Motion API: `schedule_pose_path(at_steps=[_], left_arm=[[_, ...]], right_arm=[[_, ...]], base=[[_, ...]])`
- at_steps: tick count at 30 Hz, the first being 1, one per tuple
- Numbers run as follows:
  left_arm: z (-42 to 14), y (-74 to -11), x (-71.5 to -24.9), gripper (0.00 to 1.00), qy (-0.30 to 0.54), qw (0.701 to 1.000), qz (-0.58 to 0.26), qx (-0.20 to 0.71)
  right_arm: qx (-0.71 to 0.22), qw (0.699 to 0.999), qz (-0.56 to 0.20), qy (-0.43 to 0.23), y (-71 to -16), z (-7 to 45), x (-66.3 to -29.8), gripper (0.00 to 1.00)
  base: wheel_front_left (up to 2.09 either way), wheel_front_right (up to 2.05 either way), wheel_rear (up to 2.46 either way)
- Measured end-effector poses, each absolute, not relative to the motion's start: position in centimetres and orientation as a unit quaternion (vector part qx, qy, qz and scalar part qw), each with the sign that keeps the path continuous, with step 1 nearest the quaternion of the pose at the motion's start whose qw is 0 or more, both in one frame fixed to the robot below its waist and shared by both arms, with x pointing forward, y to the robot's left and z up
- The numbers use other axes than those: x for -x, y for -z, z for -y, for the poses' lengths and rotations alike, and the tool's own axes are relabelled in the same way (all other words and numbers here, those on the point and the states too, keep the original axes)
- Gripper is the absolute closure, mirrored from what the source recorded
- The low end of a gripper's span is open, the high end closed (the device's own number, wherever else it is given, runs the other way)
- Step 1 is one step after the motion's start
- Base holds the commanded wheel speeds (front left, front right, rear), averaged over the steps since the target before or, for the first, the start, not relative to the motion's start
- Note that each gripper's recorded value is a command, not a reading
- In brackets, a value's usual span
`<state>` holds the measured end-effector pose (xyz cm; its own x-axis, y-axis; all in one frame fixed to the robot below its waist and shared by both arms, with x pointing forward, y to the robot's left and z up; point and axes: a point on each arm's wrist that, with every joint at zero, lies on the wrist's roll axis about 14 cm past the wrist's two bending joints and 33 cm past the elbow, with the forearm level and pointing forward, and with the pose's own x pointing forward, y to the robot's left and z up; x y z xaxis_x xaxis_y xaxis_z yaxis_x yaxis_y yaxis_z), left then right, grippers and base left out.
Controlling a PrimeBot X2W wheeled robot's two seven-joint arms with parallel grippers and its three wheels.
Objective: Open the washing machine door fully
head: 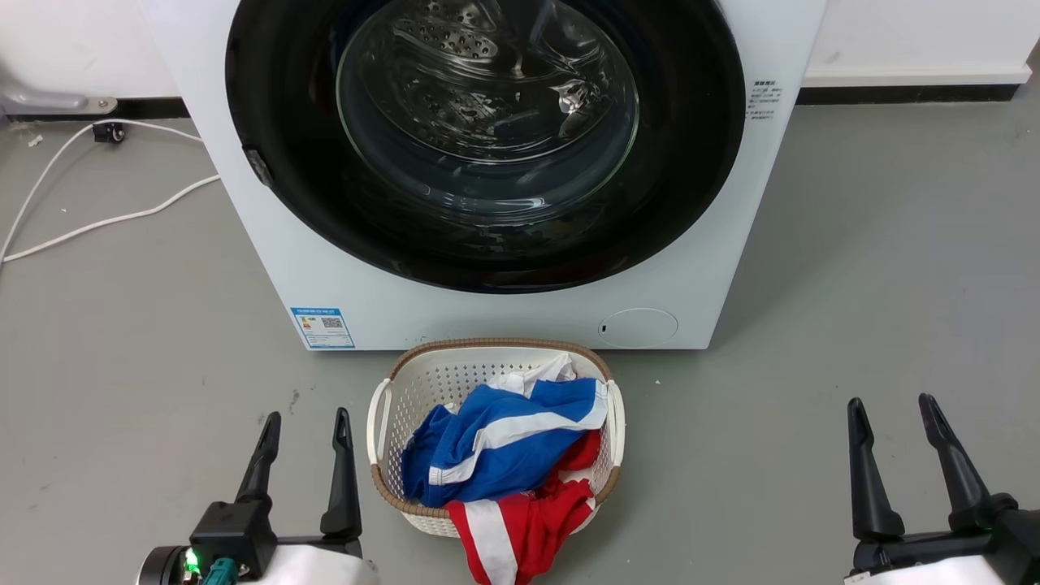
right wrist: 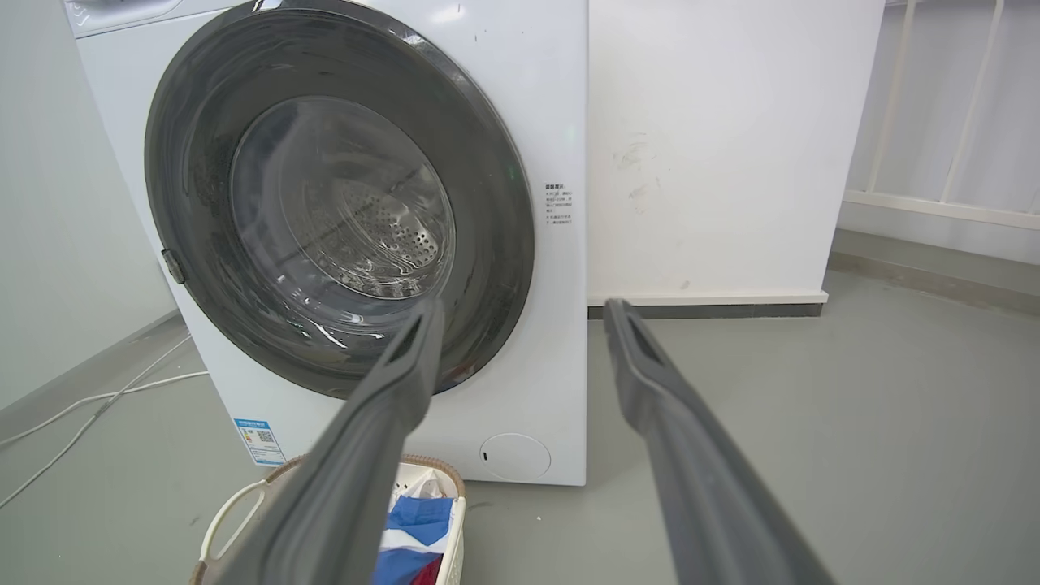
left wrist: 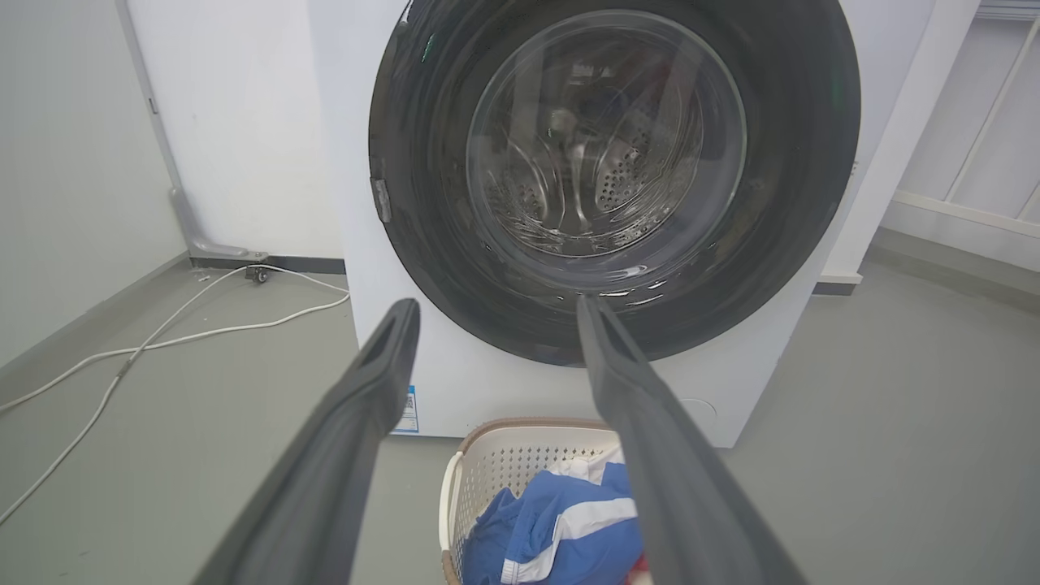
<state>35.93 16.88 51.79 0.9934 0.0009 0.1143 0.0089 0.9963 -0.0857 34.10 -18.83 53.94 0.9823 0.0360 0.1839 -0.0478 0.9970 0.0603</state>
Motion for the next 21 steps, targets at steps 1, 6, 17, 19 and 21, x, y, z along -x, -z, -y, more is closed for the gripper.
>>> schedule_pose_path(at_steps=[1, 6, 17, 19, 21], left_arm=[[-16.8, -51.8, -35.9, 0.0, 0.003, 0.998, 0.057, 0.04], [-16.7, -51.4, -35.8, 0.0, 0.004, 0.998, 0.053, 0.038], [-17.0, -50.8, -35.6, 0.0, -0.003, 0.998, 0.043, 0.047], [-17.0, -50.7, -35.6, 0.0, -0.004, 0.998, 0.042, 0.048], [-17.0, -50.7, -35.6, 0.0, -0.006, 0.998, 0.042, 0.048]], right_arm=[[-0.029, 0.995, 0.092, -0.021, -53.9, 18.8, -34.1, 0.0], [-0.02, 0.995, 0.094, -0.024, -54.0, 18.7, -34.1, 0.0], [-0.031, 0.996, 0.084, -0.024, -53.3, 18.6, -33.9, 0.0], [-0.032, 0.996, 0.081, -0.024, -53.1, 18.6, -33.8, 0.0], [-0.033, 0.996, 0.077, -0.024, -52.9, 18.6, -33.8, 0.0]], base=[[0.0, 0.0, 0.0], [0.0, 0.0, 0.0], [0.0, 0.0, 0.0], [0.0, 0.0, 0.0], [0.0, 0.0, 0.0]])
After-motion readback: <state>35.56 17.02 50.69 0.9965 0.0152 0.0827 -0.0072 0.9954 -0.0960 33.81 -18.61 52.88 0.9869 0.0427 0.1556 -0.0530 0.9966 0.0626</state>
